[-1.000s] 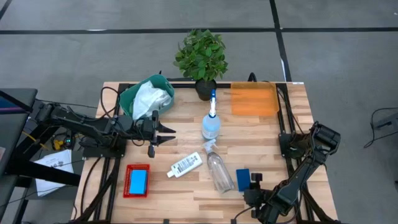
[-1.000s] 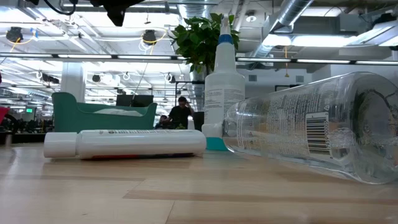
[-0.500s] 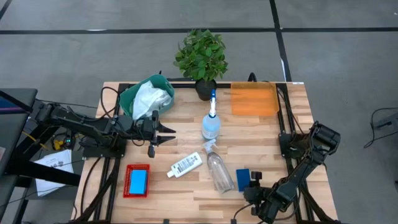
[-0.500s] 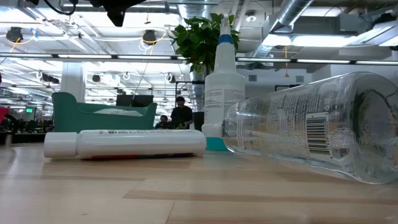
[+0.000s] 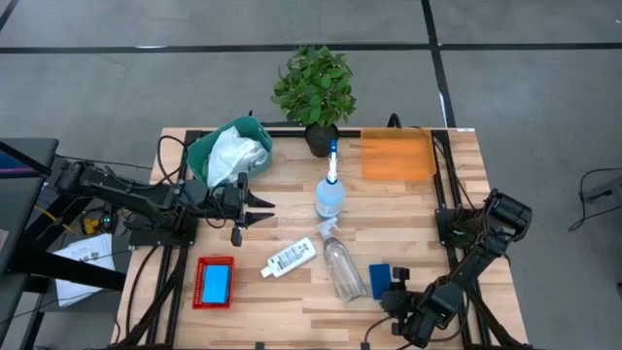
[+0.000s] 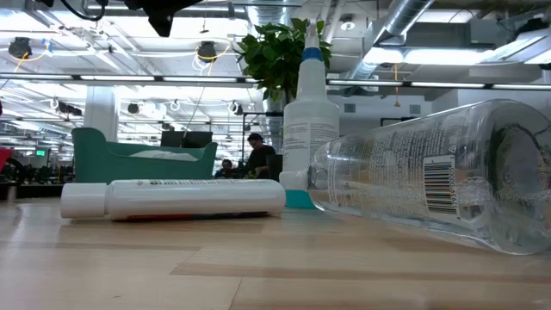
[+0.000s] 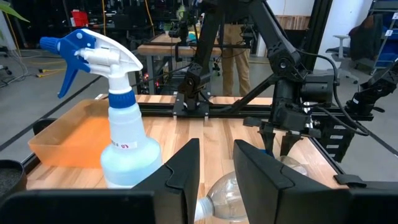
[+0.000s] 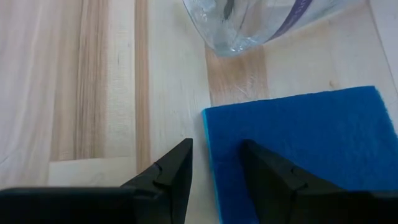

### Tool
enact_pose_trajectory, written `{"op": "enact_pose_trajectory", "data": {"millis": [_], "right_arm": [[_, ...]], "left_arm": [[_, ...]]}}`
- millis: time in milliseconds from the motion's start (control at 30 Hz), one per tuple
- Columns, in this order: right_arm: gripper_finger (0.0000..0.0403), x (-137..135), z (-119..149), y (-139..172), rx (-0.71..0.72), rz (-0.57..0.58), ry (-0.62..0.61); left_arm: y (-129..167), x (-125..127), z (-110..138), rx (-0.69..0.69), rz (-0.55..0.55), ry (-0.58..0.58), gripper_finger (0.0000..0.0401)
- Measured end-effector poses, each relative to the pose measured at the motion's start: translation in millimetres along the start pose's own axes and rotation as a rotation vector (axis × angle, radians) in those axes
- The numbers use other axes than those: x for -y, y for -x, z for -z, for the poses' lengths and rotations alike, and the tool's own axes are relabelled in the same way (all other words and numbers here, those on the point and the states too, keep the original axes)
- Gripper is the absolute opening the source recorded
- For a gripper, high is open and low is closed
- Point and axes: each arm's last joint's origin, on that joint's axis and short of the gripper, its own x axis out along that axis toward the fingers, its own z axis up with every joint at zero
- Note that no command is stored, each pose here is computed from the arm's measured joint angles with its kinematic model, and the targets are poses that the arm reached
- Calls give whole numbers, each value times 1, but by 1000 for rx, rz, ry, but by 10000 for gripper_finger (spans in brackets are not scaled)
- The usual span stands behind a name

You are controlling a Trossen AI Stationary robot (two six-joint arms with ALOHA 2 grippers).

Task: Pick & Place Kitchen Items
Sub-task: Put the blue sponge into the red bin

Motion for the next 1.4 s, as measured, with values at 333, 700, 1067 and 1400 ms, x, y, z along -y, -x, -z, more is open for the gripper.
{"op": "enact_pose_trajectory", "data": {"millis": [333,700,1067,1400], "right_arm": [[86,5,-5,-5,-15,15,-22],[8,5,-6,-5,-13,15,-43],[1,1,-13,-2,11,16,-93],[0,-4,-28,43,217,19,-174]], "left_arm": [[0,0,0,0,0,0,95],[0,0,0,-1,0,2,95],[0,0,0,-1,0,3,95],[0,0,0,-1,0,3,95]]}}
